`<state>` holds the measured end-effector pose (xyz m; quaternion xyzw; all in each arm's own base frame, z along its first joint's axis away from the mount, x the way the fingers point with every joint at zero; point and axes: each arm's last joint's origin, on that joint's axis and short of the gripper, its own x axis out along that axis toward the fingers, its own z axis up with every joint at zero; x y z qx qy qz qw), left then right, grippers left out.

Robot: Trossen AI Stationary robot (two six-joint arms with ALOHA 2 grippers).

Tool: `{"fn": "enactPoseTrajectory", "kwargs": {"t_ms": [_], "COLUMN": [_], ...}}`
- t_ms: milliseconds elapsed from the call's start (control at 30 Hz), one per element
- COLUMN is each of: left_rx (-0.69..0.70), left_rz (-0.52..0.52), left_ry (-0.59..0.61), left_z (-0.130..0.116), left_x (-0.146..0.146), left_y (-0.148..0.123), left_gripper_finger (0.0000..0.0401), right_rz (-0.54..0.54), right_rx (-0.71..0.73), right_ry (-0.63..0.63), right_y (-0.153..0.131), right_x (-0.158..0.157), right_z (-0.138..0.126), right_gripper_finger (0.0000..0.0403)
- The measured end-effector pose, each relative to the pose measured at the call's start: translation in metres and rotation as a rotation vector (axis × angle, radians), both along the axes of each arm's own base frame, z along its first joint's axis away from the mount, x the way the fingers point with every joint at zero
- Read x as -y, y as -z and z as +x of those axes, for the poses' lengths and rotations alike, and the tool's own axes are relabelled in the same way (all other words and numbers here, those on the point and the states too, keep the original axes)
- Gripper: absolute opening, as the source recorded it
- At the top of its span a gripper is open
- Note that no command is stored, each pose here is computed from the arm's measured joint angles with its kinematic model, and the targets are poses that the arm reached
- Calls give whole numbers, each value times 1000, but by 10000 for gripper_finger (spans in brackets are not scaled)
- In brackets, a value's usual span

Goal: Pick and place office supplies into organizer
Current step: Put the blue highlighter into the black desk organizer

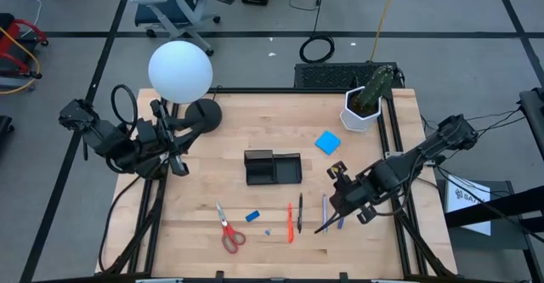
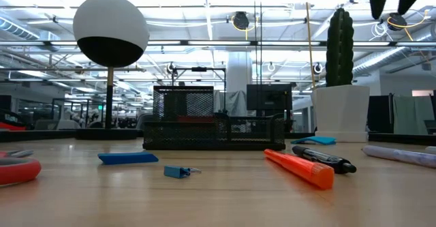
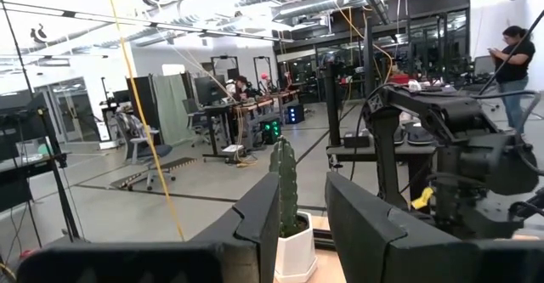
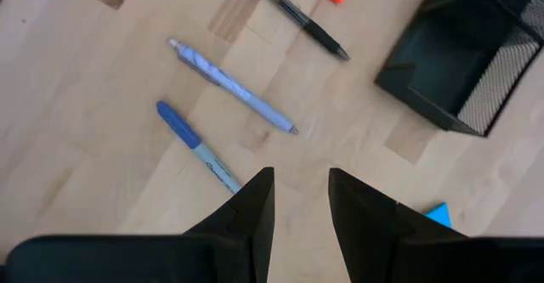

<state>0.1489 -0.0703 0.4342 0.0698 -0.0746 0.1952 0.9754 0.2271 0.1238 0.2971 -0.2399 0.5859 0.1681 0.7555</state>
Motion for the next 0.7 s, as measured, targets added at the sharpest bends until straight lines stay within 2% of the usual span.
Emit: {"fn": "enactPoseTrajectory", "kwargs": {"t_ms": [333, 700], "left_rx": [1, 0], "left_rz": [-1, 0], "left_ry": [0, 0], "left_z": [0, 0], "left_x": [0, 0], "left_y": [0, 0], "left_gripper_finger": [104, 104], "right_rz": [7, 8], "right_rx": [-18, -18], "right_ry": [-37, -106], "right_y": [9, 10], "right_x": [-6, -22], "right_z": [8, -1], "right_gripper_finger": [105, 105]}}
